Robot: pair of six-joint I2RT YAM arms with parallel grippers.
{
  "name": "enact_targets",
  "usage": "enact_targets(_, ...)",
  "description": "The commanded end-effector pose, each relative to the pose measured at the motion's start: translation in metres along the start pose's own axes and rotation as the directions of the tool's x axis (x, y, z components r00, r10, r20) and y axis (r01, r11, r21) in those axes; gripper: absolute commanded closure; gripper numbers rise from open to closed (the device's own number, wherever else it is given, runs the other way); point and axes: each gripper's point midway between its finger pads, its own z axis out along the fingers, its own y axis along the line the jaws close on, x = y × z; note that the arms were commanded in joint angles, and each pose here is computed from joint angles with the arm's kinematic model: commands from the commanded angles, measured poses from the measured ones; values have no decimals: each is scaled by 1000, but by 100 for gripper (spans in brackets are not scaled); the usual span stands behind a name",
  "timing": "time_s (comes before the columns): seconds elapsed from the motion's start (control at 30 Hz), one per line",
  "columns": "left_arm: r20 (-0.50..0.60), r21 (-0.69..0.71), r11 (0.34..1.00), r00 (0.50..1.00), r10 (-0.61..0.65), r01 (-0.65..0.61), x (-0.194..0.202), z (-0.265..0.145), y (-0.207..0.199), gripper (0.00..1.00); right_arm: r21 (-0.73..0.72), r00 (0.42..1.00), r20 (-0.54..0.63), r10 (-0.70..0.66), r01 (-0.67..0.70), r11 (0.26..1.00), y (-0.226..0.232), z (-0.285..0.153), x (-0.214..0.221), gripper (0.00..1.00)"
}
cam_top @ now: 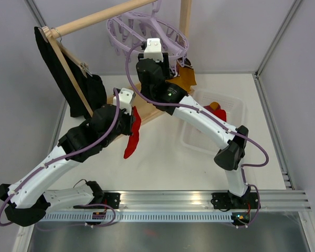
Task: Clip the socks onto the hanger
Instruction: Open the clamp at the hanger.
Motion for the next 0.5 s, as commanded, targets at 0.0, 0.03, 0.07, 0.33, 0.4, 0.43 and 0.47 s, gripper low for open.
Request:
enact_targets(0.0, 39, 13, 1000, 999, 18, -18, -16, -6, 0, 98, 25, 998, 39, 44, -45, 999, -5, -1, -20, 41)
enact_targets(0.03, 39, 13, 1000, 999, 16, -17, -16, -6, 0, 98, 28, 998, 36, 41, -42, 999, -6, -1, -20, 44)
enact_targets(0.07, 38, 12, 1000, 999, 17, -17, -15, -7, 0, 98, 29, 998, 37, 44, -45, 999, -7, -2, -21, 46)
enact_targets(0.33, 35, 16, 1000, 999, 15, -16, -14, -6, 0, 98, 25, 998, 31, 57, -58, 998, -12, -5, -22, 60)
enact_targets(0.4, 37, 18, 1000, 999, 15, -16, -14, -6, -1, 98, 21, 998, 29, 59, -59, 998, -15, -7, -24, 64)
enact_targets(0.43, 43, 21, 1000, 999, 11, -12, -16, -6, -1, 98, 16, 998, 26, 53, -54, 998, -15, -8, -23, 65)
enact_targets(0.47, 43, 21, 1000, 999, 11, -11, -16, -6, -2, 98, 14, 996, 26, 84, -84, 996, -15, -9, -24, 66)
